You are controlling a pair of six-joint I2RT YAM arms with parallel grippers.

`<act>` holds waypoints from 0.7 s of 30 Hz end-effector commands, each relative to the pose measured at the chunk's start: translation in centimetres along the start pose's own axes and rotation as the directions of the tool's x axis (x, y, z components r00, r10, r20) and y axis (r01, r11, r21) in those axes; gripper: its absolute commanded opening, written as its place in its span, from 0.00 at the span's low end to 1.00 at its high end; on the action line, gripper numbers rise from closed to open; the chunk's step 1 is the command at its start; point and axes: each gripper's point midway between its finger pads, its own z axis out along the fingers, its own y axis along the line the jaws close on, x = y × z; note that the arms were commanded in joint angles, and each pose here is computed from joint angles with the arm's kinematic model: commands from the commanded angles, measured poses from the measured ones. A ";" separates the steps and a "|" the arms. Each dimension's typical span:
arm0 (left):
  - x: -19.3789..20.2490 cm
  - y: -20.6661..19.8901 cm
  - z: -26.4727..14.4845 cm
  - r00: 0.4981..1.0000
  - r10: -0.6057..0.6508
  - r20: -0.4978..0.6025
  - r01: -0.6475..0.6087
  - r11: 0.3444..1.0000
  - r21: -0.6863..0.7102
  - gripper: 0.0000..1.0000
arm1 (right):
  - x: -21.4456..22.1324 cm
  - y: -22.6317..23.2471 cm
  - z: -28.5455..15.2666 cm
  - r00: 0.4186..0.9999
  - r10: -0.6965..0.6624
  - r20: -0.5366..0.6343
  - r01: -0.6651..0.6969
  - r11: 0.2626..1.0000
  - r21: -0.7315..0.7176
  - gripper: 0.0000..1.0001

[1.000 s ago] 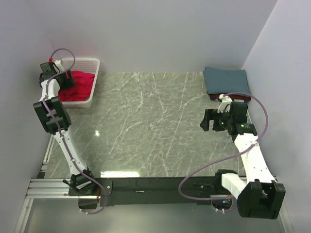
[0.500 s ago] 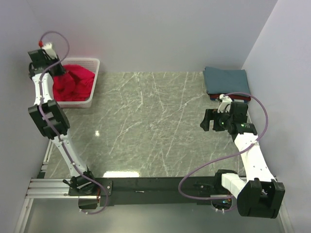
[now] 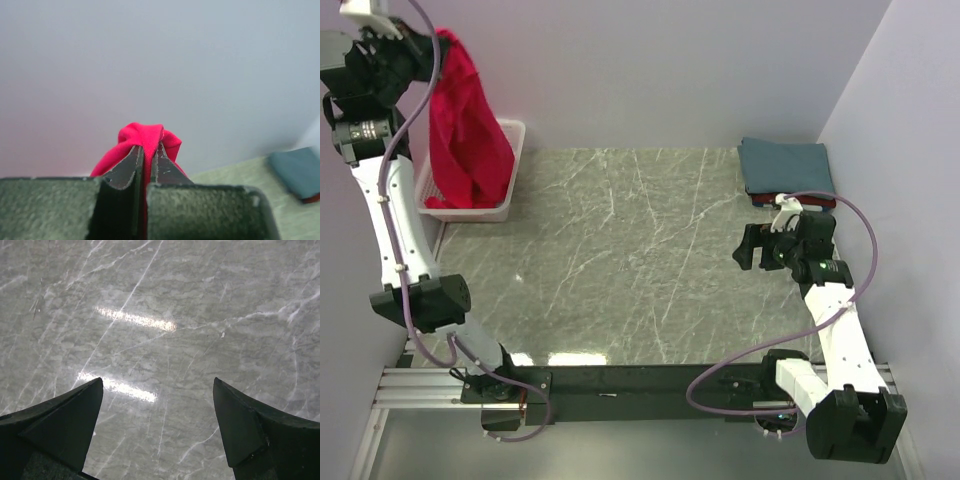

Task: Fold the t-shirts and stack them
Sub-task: Move the tshirt to the center of the board

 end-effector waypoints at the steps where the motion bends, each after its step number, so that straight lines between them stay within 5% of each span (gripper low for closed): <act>1: -9.4 -9.4 -2.6 0.973 -0.034 0.227 -0.012 0.980 0.197 0.01 | -1.9 0.4 -0.7 0.997 -0.021 0.080 0.021 1.000 -0.009 0.96; 7: -17.3 -18.8 -6.9 0.878 -0.177 0.445 -0.020 0.915 0.403 0.01 | -1.9 0.5 -0.8 0.996 -0.017 0.082 0.018 1.000 -0.016 0.96; 12: -18.5 -23.6 -8.4 0.848 -0.322 0.420 0.036 0.827 0.560 0.01 | -1.9 0.4 -0.7 0.996 -0.013 0.083 0.014 1.000 -0.010 0.96; 15: -16.1 -24.8 -7.8 0.874 -0.364 0.323 0.102 0.786 0.610 0.01 | -1.9 0.2 -0.6 0.997 -0.009 0.077 0.009 1.000 -0.008 0.96; 19: -5.4 -24.7 -5.1 0.931 -0.362 0.036 0.267 0.747 0.609 0.01 | -2.0 0.2 -0.7 0.997 -0.009 0.071 0.010 1.000 -0.007 0.96; 20: -3.1 -24.6 -4.8 0.937 -0.350 -0.021 0.291 0.744 0.601 0.07 | -2.0 0.3 -0.7 0.998 -0.011 0.068 0.011 1.000 -0.008 0.96; 21: 2.5 -23.7 -3.9 0.936 -0.321 -0.143 0.345 0.760 0.551 0.32 | -2.0 0.4 -0.8 0.998 -0.015 0.068 0.016 1.000 -0.010 0.96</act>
